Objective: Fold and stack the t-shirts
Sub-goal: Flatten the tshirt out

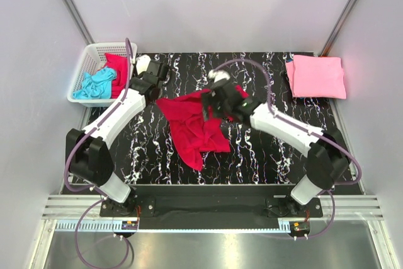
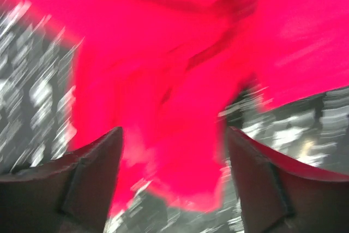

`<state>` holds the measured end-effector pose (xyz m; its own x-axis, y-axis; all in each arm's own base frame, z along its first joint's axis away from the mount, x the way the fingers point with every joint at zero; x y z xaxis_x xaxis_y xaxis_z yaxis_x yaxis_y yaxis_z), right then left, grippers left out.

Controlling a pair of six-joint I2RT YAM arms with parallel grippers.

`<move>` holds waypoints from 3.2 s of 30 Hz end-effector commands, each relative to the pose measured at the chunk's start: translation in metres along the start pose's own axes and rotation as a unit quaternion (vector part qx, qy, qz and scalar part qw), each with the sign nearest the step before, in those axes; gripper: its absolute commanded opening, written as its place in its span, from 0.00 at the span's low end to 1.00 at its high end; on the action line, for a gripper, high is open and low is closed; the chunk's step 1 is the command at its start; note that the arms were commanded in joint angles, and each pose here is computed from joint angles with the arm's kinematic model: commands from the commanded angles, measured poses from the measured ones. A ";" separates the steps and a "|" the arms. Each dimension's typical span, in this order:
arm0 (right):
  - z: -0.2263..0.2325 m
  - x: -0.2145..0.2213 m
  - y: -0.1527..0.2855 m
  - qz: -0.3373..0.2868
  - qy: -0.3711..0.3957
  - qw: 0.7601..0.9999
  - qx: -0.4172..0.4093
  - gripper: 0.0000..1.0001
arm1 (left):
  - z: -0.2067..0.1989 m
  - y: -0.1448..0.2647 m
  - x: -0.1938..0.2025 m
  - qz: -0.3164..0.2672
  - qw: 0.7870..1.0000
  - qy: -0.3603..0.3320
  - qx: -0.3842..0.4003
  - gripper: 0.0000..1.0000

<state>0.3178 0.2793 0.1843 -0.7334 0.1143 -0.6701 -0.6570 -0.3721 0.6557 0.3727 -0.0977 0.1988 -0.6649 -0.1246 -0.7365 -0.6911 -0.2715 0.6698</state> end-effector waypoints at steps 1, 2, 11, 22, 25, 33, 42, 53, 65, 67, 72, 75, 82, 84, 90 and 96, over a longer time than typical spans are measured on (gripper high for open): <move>0.038 0.069 0.015 0.071 -0.008 0.997 -0.033 0.67 | -0.006 0.001 -0.009 -0.016 0.999 0.021 0.019 0.00; 0.041 0.079 0.017 0.076 -0.008 0.997 -0.028 0.59 | -0.005 0.001 -0.009 -0.015 1.000 0.020 0.019 0.00; 0.049 0.163 0.035 0.115 0.010 0.993 -0.003 0.43 | -0.005 -0.004 0.001 -0.004 0.999 0.020 0.024 0.00; 0.057 0.217 0.029 0.157 0.056 0.986 0.007 0.57 | 0.004 -0.018 0.014 0.016 0.999 0.024 0.014 0.00; 0.053 0.227 0.022 0.165 0.059 0.984 0.016 0.57 | 0.007 -0.019 0.013 0.016 0.999 0.029 0.012 0.00; 0.050 0.230 0.004 0.139 0.089 0.986 0.016 0.56 | 0.007 -0.020 0.016 0.021 0.999 0.029 0.014 0.00; 0.056 0.228 -0.015 0.115 0.113 0.987 0.010 0.54 | 0.008 -0.019 0.017 0.023 0.999 0.028 0.016 0.00; 0.045 0.229 -0.020 0.110 0.099 0.988 0.035 0.00 | 0.010 -0.017 0.014 0.019 0.999 0.030 0.018 0.00; 0.011 0.107 0.085 -0.060 0.047 0.981 0.177 0.00 | 0.027 0.047 -0.037 -0.059 0.996 0.044 0.056 0.00; 0.009 0.072 0.115 -0.109 0.022 0.979 0.172 0.00 | 0.032 0.063 -0.046 -0.075 0.994 0.046 0.067 0.00; -0.022 0.008 0.182 -0.182 0.008 0.963 0.197 0.00 | 0.049 0.122 -0.078 -0.144 0.982 0.055 0.112 0.00; -0.032 -0.028 0.218 -0.234 0.006 0.951 0.201 0.00 | 0.056 0.156 -0.094 -0.187 0.970 0.048 0.145 0.00; -0.066 -0.091 0.281 -0.322 0.000 0.914 0.246 0.00 | 0.098 0.241 -0.126 -0.304 0.937 0.050 0.163 0.00; -0.068 -0.100 0.295 -0.341 -0.012 0.908 0.241 0.00 | 0.103 0.257 -0.127 -0.321 0.929 0.048 0.177 0.00; -0.083 -0.113 0.330 -0.379 -0.029 0.890 0.253 0.00 | 0.132 0.294 -0.125 -0.373 0.911 0.050 0.168 0.00; -0.101 -0.114 0.359 -0.400 -0.055 0.884 0.238 0.00 | 0.157 0.339 -0.120 -0.426 0.884 0.051 0.183 0.00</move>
<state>0.1943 0.0685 0.4379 -0.0878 0.2048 -0.9749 -0.9625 0.2349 0.1360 0.1967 -0.0319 0.5026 0.0593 -0.1297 -0.9898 -0.9982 -0.0018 -0.0596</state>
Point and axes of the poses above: each gripper's point midway between its finger pads, its own y axis back along the fingers, its own z axis along the line the jaws close on, x = y × z, the point moved 3 cm from there along y, back along the fingers, and after that the axes turned 14 degrees about -y, right-handed, at the moved point
